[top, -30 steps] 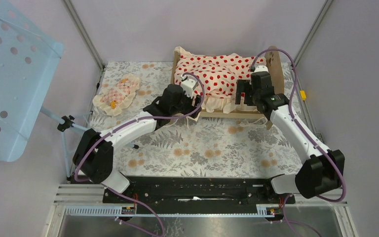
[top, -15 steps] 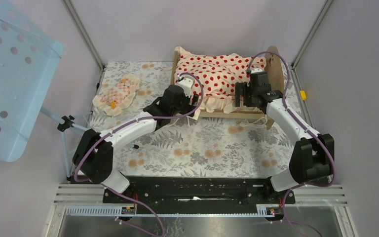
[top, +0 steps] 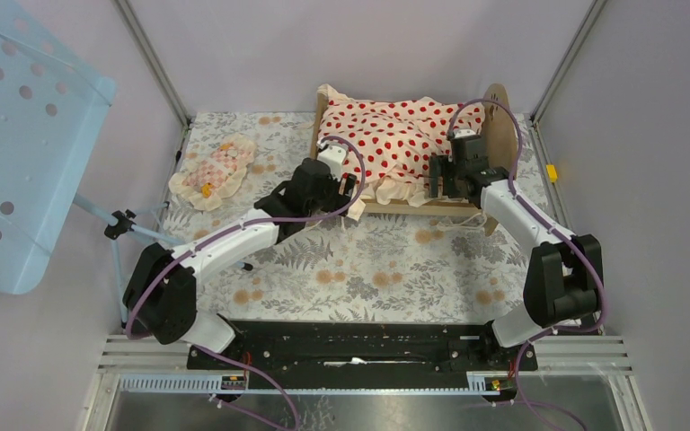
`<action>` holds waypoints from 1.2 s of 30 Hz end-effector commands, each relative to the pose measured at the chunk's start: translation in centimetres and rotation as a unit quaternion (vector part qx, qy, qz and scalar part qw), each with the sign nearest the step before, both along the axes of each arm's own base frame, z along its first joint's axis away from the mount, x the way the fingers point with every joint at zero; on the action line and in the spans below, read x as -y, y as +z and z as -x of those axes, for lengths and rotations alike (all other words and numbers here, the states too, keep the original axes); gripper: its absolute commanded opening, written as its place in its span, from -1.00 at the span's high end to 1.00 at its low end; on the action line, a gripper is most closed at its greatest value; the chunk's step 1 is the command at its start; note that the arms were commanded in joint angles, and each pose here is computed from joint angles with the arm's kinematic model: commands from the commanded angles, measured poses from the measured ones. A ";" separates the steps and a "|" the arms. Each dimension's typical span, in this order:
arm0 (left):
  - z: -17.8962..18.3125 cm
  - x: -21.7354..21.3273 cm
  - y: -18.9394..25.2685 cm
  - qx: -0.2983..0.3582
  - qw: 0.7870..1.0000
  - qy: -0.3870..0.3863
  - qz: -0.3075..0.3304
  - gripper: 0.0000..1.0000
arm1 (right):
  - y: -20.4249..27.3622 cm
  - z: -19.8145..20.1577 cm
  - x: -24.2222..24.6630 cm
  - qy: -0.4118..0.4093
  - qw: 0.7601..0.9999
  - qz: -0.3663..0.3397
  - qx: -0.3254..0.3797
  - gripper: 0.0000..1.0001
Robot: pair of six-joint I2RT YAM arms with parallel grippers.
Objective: Set up the pet bed
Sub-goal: Adjust the mattress on the bed frame.
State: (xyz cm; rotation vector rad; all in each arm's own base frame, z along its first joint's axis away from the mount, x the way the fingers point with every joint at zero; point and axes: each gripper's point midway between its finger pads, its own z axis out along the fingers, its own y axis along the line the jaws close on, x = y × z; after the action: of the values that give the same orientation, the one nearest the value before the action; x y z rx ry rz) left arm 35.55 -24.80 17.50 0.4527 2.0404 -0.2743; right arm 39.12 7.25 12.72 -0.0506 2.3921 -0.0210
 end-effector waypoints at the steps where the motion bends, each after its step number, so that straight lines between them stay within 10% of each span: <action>1: 0.0 0.3 -1.4 -0.014 1.000 0.004 -0.001 -0.54 | 0.4 0.4 0.5 -0.008 1.000 0.000 0.011 -0.80; 7: 0.6 0.7 -2.5 -0.034 0.999 0.001 0.014 -0.54 | 0.2 1.2 0.7 -0.012 1.000 -0.001 0.004 -0.78; 13: 0.6 0.8 -3.4 -0.040 0.999 -0.004 0.007 -0.32 | -0.6 1.5 1.6 -0.031 0.999 0.016 -0.002 -0.27; 21: -0.3 0.7 -2.5 -0.031 0.999 -0.014 -0.015 0.99 | 1.6 1.3 3.3 -0.070 0.996 0.043 0.027 0.58; 36: -0.7 -3.8 2.1 0.027 0.998 0.040 -0.047 1.00 | 6.5 2.5 5.7 -0.112 0.988 0.065 0.086 0.88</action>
State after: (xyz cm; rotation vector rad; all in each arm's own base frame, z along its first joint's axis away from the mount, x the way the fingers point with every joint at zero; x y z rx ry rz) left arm 35.16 -23.88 15.75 0.4982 2.1002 -0.2269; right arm 37.18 4.22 17.59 0.0814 2.2473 -0.1427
